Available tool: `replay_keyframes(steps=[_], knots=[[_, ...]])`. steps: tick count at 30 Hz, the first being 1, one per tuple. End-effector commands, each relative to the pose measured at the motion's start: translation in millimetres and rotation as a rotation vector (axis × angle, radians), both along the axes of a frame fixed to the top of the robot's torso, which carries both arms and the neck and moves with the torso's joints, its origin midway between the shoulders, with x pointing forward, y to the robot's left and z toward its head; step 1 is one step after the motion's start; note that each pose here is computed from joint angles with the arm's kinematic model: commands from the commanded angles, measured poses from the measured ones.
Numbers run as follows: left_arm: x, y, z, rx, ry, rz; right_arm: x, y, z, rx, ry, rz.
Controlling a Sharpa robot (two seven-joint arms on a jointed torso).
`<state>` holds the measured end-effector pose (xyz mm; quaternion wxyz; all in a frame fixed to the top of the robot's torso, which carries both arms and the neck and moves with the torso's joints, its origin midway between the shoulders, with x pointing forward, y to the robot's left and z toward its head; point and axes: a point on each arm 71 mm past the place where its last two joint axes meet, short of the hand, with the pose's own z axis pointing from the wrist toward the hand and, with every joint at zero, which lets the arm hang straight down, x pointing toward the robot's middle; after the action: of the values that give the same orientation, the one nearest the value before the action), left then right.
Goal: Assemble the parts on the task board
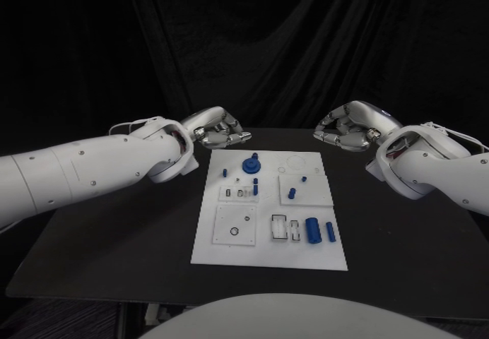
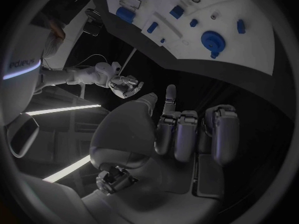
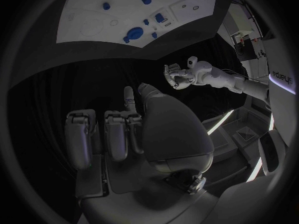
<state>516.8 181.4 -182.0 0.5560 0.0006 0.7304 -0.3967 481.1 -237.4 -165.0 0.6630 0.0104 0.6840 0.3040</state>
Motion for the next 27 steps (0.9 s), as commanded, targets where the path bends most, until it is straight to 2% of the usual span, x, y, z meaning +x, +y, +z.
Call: replay_keyframes(steps=[1, 4, 7, 11, 22, 27], knots=[[0.9, -9.2, -9.1, 0.257, 0.390, 0.067, 0.8, 1, -6.1, -0.020, 0.056, -0.003], [2.5, -18.0, -1.5, 0.365, 0.448, 0.076, 1.3, 3, -9.2, -0.029, 0.075, -0.001], [3.6, -26.6, 2.8, 0.475, 0.499, 0.092, 2.2, 5, -13.2, -0.040, 0.098, 0.001], [3.7, -35.4, 3.8, 0.577, 0.540, 0.106, 2.1, 6, -17.9, -0.049, 0.119, 0.001], [6.0, -59.6, 3.5, 0.643, 0.544, 0.128, 0.7, 2, -21.9, -0.054, 0.133, -0.007], [7.0, -64.3, 0.6, 0.640, 0.542, 0.138, -0.6, 4, -22.0, -0.052, 0.137, -0.002]])
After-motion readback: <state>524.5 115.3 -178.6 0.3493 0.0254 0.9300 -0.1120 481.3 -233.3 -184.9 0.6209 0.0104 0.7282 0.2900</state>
